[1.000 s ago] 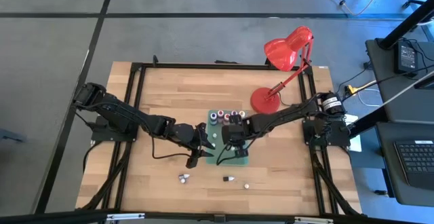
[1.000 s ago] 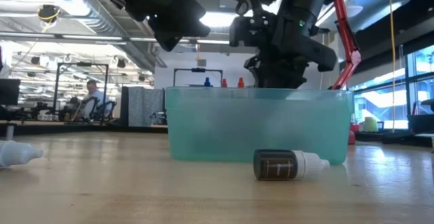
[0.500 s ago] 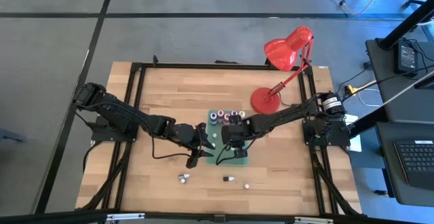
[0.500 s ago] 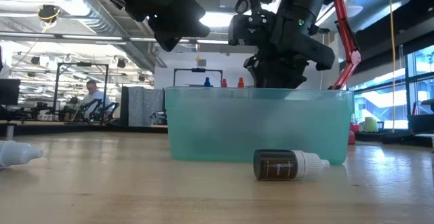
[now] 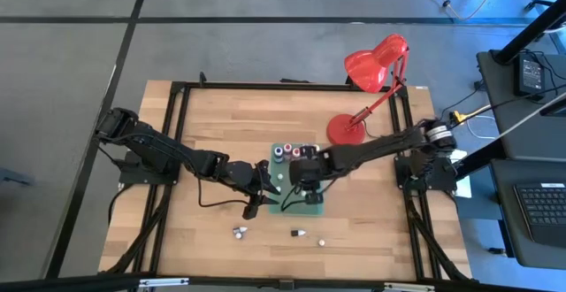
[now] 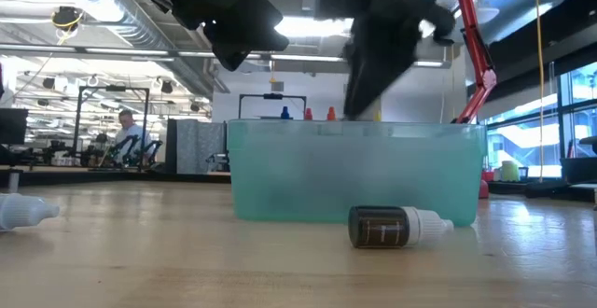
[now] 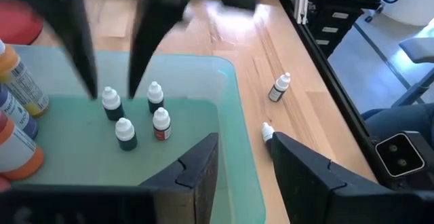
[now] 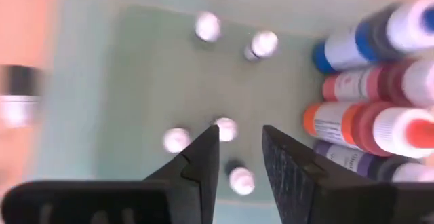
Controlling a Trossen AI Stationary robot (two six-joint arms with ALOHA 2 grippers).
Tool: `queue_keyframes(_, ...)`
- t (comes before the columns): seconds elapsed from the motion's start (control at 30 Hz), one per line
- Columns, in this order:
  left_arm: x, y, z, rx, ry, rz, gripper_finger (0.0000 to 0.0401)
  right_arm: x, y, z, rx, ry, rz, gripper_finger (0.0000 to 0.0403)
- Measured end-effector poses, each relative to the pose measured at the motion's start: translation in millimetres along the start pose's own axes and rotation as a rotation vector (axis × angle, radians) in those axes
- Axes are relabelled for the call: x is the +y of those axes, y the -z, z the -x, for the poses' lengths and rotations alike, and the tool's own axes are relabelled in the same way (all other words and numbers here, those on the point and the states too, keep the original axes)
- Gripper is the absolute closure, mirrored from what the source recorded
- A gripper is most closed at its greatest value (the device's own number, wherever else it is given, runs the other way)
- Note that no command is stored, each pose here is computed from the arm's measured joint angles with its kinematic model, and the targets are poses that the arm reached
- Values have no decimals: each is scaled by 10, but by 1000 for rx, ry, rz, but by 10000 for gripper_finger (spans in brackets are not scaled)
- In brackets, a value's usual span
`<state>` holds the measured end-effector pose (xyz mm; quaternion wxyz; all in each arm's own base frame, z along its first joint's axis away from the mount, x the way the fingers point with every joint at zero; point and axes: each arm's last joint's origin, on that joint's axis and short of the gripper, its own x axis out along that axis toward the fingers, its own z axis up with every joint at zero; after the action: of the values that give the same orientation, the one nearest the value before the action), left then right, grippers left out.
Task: Pick & Place food coloring
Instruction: Put the left small black food coloring bottle into the green bin
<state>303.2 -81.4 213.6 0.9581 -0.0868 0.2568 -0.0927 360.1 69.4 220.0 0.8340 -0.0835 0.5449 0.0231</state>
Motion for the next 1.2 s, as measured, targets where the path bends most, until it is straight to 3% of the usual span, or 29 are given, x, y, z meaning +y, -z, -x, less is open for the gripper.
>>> queue_keyframes(0.17,-2,-7,0,-8,2,0,265,279,101,486,-123,-35,45,288)
queue_keyframes(0.33,-1,-8,0,-8,2,3,267,523,528,770,-239,92,-32,288)
queue_keyframes(0.43,-4,-18,0,-19,4,10,265,654,791,863,-316,106,-100,288)
queue_keyframes(0.73,-19,-110,7,-119,-3,-51,207,885,1279,802,-451,121,-139,288)
queue_keyframes(0.93,-40,-98,6,-102,39,39,187,912,1385,708,-455,164,-121,288)
queue_keyframes(1.1,-240,-146,22,-30,66,12,195,910,1390,705,-450,165,-118,288)
queue_keyframes(1.2,-435,-141,80,100,-39,9,200,910,1390,705,-450,168,-117,288)
